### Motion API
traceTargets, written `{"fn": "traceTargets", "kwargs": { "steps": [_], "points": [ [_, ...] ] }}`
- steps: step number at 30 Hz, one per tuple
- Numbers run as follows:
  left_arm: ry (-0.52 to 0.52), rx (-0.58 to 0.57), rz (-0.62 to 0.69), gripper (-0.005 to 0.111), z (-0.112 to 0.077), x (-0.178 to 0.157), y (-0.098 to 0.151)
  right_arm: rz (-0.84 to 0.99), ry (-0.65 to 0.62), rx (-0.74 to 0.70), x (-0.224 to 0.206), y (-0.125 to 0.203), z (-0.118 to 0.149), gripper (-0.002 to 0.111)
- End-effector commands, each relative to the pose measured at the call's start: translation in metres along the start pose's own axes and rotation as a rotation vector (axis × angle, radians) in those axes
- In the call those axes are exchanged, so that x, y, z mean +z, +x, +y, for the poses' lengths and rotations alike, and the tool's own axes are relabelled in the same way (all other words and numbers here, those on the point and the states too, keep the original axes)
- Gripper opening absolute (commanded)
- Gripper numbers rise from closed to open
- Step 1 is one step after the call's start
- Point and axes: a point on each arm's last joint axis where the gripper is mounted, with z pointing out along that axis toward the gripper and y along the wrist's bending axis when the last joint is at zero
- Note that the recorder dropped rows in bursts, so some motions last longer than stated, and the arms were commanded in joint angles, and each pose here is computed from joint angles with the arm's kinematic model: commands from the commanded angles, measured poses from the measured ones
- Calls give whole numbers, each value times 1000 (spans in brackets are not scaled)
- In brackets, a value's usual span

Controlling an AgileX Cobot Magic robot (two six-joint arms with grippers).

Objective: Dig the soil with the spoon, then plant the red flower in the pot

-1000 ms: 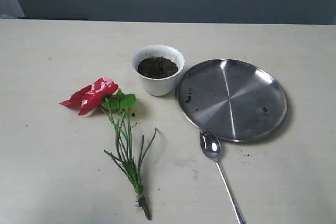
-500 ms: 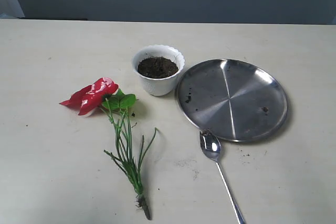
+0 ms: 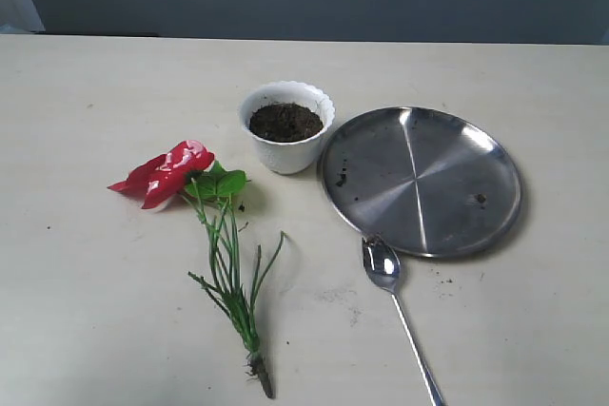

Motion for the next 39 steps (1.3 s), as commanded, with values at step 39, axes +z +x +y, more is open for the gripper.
{"fn": "traceTargets", "kwargs": {
  "steps": [39],
  "points": [
    [3,-3,-7,0,0,-1,-1,1551,64,-608,147,174,46,7]
  ]
}}
